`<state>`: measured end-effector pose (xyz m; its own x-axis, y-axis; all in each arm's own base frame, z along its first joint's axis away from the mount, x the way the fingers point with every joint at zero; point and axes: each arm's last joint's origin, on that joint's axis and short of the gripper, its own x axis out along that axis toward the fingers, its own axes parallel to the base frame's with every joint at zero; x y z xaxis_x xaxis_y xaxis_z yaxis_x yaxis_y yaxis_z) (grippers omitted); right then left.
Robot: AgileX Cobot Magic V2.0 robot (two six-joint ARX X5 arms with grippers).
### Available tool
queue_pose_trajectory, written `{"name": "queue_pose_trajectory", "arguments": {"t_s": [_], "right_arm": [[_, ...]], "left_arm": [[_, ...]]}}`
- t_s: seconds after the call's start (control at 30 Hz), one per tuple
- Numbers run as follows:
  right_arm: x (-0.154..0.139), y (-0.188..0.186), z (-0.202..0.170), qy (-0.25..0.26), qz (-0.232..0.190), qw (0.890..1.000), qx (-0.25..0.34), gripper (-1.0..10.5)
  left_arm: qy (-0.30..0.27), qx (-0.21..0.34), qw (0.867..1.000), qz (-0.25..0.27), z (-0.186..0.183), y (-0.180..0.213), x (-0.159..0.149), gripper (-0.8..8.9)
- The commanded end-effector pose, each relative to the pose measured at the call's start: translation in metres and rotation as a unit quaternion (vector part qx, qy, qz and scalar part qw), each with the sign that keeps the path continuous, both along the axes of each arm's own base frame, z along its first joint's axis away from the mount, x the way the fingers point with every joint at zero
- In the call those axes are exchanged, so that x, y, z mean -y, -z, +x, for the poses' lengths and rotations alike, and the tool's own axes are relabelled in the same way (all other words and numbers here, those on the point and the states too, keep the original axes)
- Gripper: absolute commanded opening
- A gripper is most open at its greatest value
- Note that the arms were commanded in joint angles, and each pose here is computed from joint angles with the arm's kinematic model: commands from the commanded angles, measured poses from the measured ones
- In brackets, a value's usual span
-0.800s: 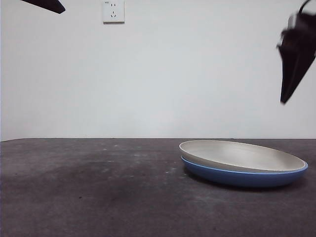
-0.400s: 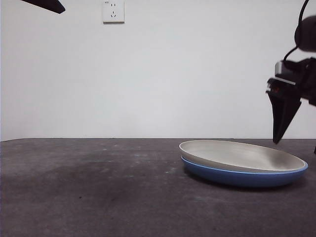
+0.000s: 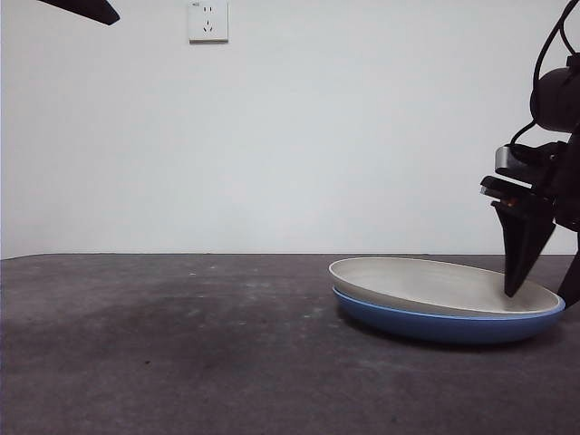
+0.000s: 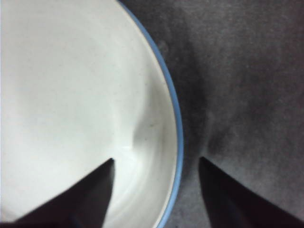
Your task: Pick up the white plate, put it on the blue plate, put it on desk
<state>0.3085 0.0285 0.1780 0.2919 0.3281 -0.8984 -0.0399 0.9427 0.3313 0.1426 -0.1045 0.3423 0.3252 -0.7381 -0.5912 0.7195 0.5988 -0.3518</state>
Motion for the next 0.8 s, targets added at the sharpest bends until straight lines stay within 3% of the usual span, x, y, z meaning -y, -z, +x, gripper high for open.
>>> {"name": "queue_pose_trajectory", "arguments": {"t_s": [0.03,0.3,0.57,0.8], "right_arm": [[0.0,0.002,0.006,-0.004,-0.002,1.0,0.005,1.4],[0.003,0.002,0.007,0.012,-0.019,1.0,0.006,0.1],[0.004,-0.002,0.006,0.015,-0.023,1.0,0.014,0.1],[0.004,-0.035,-0.004,0.021,-0.007,0.997,0.072,0.1]], "left_arm": [[0.006,0.008,1.0,-0.003,0.001,-0.002,0.002,3.74],[0.006,0.007,1.0,-0.003,0.001,-0.002,0.002,3.74],[0.005,0.005,1.0,-0.003,0.001,-0.002,0.002,3.74],[0.005,0.004,1.0,-0.002,0.001,-0.002,0.002,3.74]]}}
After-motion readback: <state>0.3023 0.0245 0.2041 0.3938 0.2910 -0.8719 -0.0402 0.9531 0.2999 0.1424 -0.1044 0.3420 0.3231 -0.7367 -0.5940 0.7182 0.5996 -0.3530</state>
